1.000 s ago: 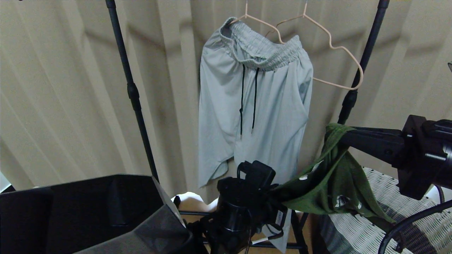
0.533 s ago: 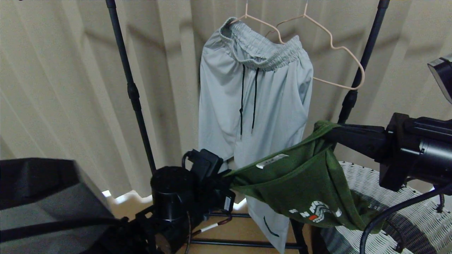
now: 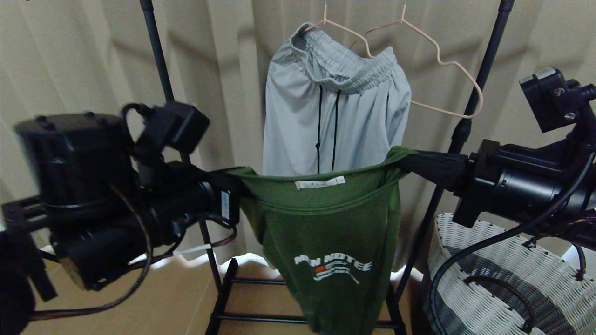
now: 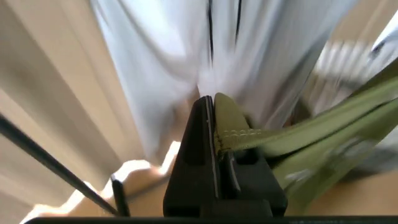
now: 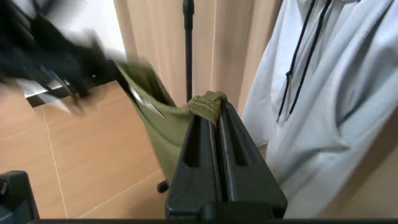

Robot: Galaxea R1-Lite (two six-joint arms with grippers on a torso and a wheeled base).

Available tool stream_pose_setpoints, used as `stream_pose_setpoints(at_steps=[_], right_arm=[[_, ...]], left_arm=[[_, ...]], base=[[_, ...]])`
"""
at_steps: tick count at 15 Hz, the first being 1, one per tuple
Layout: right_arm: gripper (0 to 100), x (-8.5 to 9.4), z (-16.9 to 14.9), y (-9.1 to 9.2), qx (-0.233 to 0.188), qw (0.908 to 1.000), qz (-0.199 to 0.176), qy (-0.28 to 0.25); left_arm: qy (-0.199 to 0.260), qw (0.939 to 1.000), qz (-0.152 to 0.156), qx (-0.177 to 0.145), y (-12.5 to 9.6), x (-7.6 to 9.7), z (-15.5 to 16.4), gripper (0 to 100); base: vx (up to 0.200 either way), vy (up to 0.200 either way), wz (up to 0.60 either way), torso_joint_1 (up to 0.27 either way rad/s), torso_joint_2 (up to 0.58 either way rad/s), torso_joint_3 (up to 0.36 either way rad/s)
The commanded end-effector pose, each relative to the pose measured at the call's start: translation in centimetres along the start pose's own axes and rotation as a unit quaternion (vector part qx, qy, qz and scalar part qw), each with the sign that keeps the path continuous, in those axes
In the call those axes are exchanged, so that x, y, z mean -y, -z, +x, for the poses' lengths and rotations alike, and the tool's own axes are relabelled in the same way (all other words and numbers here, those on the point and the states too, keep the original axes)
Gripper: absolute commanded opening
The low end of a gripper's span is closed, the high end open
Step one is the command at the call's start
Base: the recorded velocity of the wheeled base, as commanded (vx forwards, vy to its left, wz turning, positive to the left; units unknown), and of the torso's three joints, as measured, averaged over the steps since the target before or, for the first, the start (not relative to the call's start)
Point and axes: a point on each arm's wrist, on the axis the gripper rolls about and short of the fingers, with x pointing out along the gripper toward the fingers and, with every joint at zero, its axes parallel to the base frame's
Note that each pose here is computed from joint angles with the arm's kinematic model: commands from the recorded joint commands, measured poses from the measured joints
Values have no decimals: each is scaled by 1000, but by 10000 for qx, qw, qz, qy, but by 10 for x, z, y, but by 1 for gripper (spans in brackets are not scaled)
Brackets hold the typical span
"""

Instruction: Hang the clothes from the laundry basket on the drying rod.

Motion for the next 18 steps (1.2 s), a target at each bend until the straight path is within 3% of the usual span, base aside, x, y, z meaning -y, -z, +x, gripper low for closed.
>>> stream_pose_setpoints(at_steps=[1, 3, 6, 7, 9, 13, 18], right_arm=[[0, 6, 0, -5, 133, 9998, -38, 123], [0, 11, -1, -11, 323, 9992, -105, 232], [0, 19, -3, -15, 415, 9982, -134, 402], [0, 23, -3, -14, 383, 9981, -131, 474], [0, 28, -6, -18, 470, 9970, -162, 590], [0, 29, -13, -42, 876, 9934, -310, 666], [0, 27, -17, -46, 939, 9929, -335, 653]], left_arm=[[-98, 9965, -106, 820, -56, -11, -40, 0], [-99, 9981, -80, 599, -59, -12, -45, 0], [-7, 9999, -15, -111, -38, -8, -45, 0], [-12, 9999, -9, -157, -37, -8, -44, 0], [-32, 10000, -27, 40, -49, -9, -42, 0], [-40, 9964, -6, 847, -98, -11, -46, 0], [107, 9976, 91, 678, -88, -3, -44, 0]], base=[[0, 0, 0, 0, 0, 0], [0, 0, 0, 0, 0, 0], [0, 0, 0, 0, 0, 0], [0, 0, 0, 0, 0, 0], [0, 0, 0, 0, 0, 0], [0, 0, 0, 0, 0, 0], [0, 0, 0, 0, 0, 0]])
